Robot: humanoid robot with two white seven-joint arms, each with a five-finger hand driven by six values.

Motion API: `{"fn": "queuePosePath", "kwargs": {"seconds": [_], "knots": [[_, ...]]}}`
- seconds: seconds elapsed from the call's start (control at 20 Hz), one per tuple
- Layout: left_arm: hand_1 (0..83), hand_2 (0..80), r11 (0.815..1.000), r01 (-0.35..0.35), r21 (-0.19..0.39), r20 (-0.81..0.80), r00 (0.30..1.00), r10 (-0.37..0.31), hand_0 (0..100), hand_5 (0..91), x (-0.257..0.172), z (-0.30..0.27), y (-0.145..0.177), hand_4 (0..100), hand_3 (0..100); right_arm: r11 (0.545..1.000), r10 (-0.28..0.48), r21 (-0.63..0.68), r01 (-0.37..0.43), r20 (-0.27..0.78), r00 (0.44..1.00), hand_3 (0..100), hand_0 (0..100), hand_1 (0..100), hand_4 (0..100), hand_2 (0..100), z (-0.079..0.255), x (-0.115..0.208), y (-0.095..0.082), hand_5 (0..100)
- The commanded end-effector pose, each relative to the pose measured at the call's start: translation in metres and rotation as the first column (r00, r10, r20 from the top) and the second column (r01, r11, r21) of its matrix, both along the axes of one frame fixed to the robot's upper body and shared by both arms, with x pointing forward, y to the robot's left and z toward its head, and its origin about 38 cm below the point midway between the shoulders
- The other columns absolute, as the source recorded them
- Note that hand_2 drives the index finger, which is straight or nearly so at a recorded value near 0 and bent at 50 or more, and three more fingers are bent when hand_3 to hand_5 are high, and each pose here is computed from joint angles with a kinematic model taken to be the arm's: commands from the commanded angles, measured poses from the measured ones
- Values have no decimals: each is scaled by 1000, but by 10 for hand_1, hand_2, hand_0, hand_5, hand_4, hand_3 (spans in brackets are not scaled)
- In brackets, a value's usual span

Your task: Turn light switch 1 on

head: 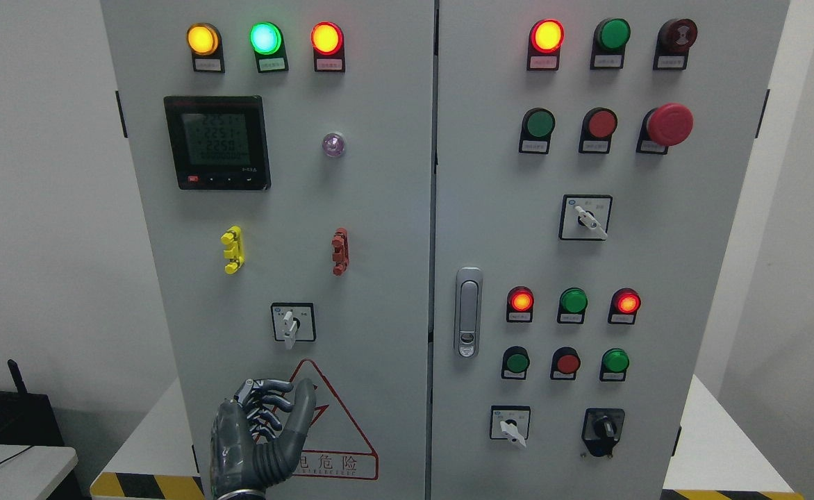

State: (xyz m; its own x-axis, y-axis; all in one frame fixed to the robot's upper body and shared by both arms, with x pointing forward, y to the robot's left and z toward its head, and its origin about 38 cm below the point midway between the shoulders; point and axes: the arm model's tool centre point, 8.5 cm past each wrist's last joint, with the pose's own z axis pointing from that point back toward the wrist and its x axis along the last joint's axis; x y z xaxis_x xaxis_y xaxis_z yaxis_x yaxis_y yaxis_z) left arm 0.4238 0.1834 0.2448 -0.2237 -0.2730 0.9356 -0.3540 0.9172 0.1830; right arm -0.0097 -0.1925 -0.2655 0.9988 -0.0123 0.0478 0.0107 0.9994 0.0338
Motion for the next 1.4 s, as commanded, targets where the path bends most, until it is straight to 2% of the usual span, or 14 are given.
{"fn": "queuePosePath", "kwargs": {"seconds": [0.0,0.2,0.45,0.95,1.35], "knots": [[506,470,999,-22,-28,8,1000,23,212,792,4,8,3,837,713,1000,-6,3,6,0,1000,0,120,389,0,0,0,0,1,0],[545,451,999,-23,-28,11,1000,23,203,792,4,9,3,827,697,1000,-6,3,6,0,1000,0,120,389,0,0,0,0,1,0],[584,423,999,-44,-18,30,999,45,144,794,5,16,8,816,678,1000,-6,3,6,0,1000,0,120,389,0,0,0,0,1,0],[571,423,998,-55,-27,45,997,56,124,796,9,27,13,815,676,1000,-6,3,6,0,1000,0,120,389,0,0,0,0,1,0],[571,447,998,-48,-27,64,997,50,151,810,15,45,10,827,691,1000,-6,3,6,0,1000,0,120,389,0,0,0,0,1,0]]}}
